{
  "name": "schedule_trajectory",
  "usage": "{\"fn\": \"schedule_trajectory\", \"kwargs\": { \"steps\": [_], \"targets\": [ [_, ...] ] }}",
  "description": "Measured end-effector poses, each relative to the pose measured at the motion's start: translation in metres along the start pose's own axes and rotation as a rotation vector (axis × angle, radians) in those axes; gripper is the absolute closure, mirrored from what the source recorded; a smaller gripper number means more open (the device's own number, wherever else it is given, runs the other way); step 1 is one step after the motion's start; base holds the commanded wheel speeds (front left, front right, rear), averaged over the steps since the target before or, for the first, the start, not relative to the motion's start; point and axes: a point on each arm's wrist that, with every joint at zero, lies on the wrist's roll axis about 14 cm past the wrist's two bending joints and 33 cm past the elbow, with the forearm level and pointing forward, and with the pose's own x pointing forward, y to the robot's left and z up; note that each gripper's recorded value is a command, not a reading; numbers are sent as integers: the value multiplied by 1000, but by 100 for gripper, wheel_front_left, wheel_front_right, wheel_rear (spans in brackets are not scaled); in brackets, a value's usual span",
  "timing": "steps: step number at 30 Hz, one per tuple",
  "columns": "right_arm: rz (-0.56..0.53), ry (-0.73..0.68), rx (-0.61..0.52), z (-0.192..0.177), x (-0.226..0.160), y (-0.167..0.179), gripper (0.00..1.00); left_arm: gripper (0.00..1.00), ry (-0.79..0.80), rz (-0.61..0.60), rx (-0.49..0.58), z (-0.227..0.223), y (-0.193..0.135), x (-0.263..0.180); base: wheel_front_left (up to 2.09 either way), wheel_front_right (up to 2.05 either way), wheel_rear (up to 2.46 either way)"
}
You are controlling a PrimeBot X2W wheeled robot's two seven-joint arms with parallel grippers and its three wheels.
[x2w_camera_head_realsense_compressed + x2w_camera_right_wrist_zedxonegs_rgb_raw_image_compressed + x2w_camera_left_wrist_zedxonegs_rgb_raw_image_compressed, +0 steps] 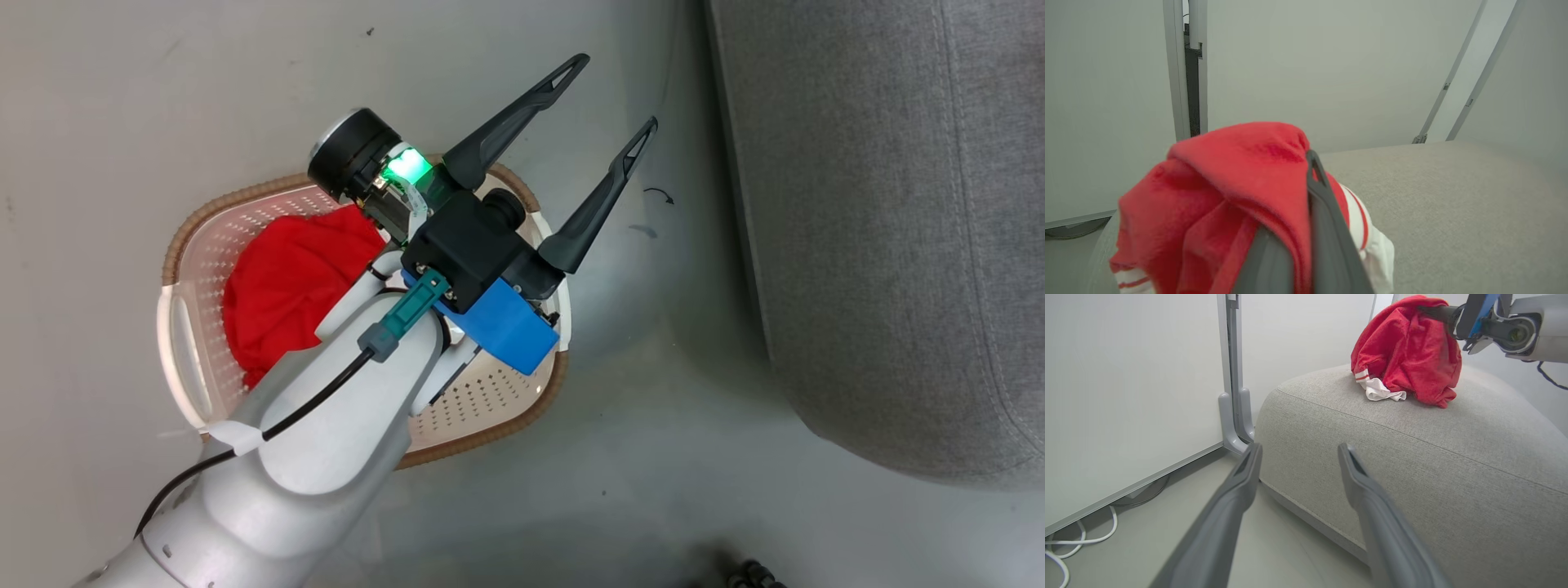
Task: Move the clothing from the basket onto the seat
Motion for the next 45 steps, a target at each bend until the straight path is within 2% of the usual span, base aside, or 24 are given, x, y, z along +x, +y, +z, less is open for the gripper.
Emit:
{"fn": "schedule_trajectory", "kwargs": {
  "steps": [4,7,8,9,10,19,25,31,45],
  "targets": [
    [1,111,20,-39,-18,4,100,0,-1,15,10,3,4,-2,0,0,0],
    [-11,150,42,-52,-27,3,100,0,-3,20,17,5,5,-3,0,0,0],
    [-15,151,48,-52,-29,3,87,0,-2,23,21,6,6,-4,0,0,0],
    [-18,151,57,-52,-30,3,87,0,-4,24,25,8,7,-4,0,0,0],
    [-19,154,68,-52,-33,4,0,0,-5,26,29,10,7,-4,0,0,0],
    [26,160,75,-43,-80,8,0,0,-22,42,37,36,-7,-12,0,0,0],
    [69,127,93,-24,-111,17,0,0,-52,110,52,62,-5,-30,0,0,0],
    [167,52,132,9,-133,47,0,0,-65,200,64,80,-1,-58,0,0,0],
    [451,-108,261,83,-178,145,0,0,-145,521,90,125,30,-149,0,0,0]
  ]
}}
